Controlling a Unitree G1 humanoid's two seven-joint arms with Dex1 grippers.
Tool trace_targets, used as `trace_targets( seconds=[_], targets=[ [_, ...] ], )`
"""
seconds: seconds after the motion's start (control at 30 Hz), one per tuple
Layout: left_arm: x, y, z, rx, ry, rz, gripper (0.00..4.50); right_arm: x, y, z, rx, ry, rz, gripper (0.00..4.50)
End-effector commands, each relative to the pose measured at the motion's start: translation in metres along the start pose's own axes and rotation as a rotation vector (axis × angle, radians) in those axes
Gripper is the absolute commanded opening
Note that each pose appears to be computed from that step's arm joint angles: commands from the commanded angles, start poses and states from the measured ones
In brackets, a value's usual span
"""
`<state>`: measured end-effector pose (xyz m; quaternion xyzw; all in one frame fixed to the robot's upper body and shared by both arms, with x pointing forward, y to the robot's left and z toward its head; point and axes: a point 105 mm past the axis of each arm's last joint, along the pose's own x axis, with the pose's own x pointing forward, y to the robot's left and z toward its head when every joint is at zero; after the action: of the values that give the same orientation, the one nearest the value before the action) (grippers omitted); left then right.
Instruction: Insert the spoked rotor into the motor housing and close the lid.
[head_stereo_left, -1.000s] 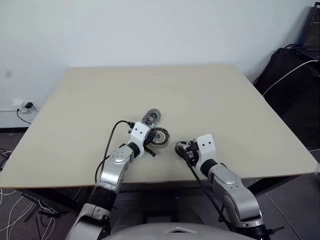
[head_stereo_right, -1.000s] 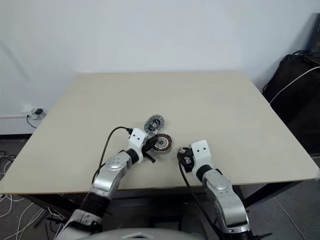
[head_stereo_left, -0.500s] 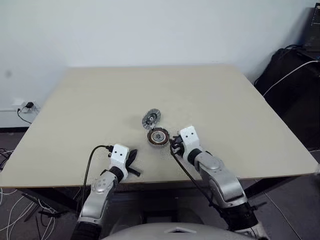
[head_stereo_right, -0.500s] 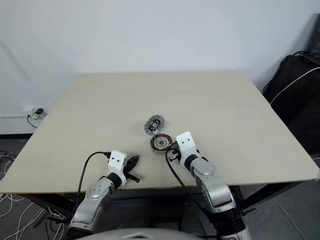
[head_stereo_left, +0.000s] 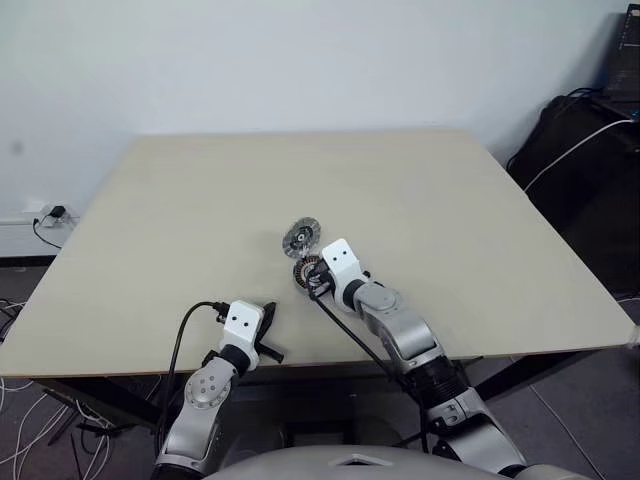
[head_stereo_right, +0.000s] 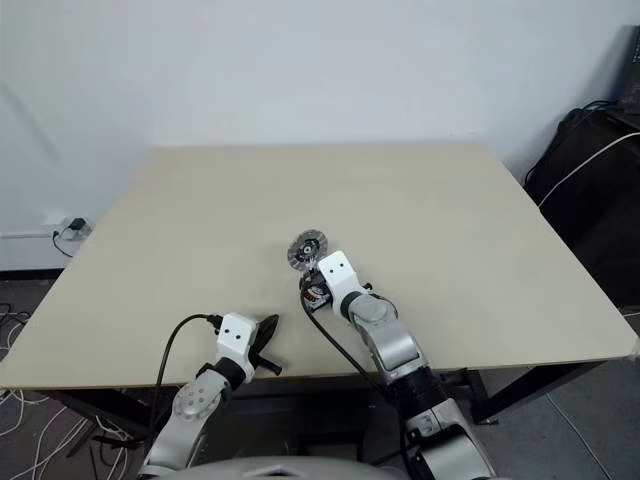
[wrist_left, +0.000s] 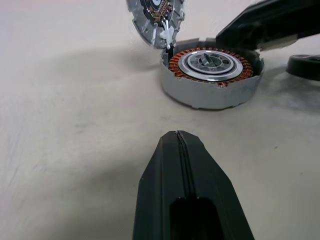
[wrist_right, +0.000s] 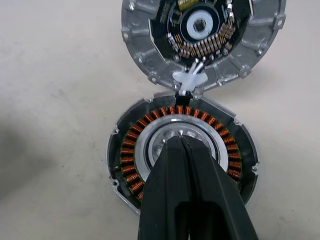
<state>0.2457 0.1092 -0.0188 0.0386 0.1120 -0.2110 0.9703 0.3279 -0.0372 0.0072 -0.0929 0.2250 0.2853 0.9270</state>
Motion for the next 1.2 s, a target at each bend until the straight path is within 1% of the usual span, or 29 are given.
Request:
trace_targets(
  seconds=[0.03,0.47,1.2],
  targets=[
    [0.003,-0.002,0.007,0.015,-0.038,-0.008,0.0,0.004,0.002,0.019,-0.032,-0.057,0.011,0.02],
    [0.008,-0.003,0.01,0.016,-0.056,-0.017,0.0,0.016,0.002,0.022,-0.051,-0.053,0.025,0.02],
    [0.006,-0.004,0.012,-0.001,-0.059,-0.013,0.0,0.033,0.002,0.02,-0.052,-0.041,0.043,0.02]
  ],
)
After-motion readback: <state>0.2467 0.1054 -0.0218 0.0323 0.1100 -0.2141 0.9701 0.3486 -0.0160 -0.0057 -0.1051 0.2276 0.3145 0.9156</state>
